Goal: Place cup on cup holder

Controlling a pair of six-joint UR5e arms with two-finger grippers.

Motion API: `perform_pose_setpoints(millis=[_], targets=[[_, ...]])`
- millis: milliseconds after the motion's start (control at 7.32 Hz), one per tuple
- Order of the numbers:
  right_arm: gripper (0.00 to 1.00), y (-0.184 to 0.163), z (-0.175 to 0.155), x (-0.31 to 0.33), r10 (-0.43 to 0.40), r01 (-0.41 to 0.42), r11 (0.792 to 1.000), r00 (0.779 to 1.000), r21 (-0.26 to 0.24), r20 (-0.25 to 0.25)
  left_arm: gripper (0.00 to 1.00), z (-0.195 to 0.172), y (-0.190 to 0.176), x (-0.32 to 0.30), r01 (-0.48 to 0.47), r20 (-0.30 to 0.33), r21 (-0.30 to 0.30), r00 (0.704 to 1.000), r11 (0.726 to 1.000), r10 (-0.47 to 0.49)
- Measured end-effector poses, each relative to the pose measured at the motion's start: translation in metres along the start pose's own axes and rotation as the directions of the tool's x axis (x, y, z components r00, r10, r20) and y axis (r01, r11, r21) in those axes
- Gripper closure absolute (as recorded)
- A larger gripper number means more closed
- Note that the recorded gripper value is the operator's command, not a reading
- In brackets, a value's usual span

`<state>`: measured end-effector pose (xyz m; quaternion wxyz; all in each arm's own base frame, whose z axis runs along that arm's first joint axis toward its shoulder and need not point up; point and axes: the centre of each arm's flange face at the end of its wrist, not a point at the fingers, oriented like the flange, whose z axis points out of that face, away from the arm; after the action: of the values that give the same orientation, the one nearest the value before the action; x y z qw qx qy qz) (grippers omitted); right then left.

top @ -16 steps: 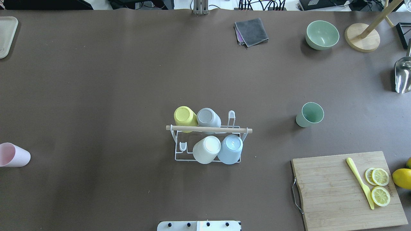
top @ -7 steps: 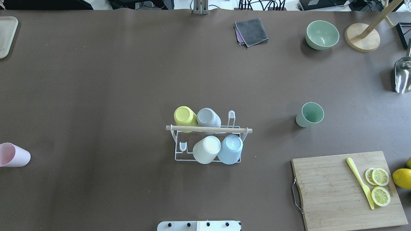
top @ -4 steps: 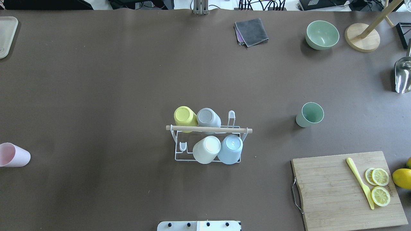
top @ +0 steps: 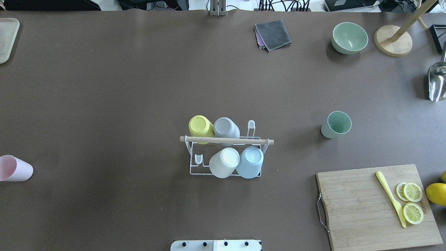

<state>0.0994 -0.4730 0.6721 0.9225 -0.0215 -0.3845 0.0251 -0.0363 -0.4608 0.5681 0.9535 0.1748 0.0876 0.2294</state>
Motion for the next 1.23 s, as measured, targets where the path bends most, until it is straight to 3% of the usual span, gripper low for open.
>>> perform_pose_setpoints(millis=[273,683,956,1229], targets=[[0.00,-0.001,0.000,-0.003,0.000,0.000,1.000,1.000,0.002,0.024,0.01,-0.005,-0.018,0.019,-0.064,0.046,0.004,0.997,0.998,0.064],[0.00,-0.002,0.002,-0.002,0.002,-0.002,1.000,0.999,0.000,0.039,0.02,-0.031,-0.062,0.048,-0.218,0.047,0.022,0.975,0.976,0.217],[0.00,-0.002,0.001,-0.002,0.003,-0.004,1.000,0.999,0.001,0.039,0.02,-0.054,-0.103,0.076,-0.340,0.024,-0.037,0.940,0.940,0.341],[0.00,-0.001,0.003,0.000,0.002,-0.001,1.000,0.999,-0.003,0.037,0.02,-0.058,-0.120,0.127,-0.458,0.015,-0.130,0.886,0.879,0.464]])
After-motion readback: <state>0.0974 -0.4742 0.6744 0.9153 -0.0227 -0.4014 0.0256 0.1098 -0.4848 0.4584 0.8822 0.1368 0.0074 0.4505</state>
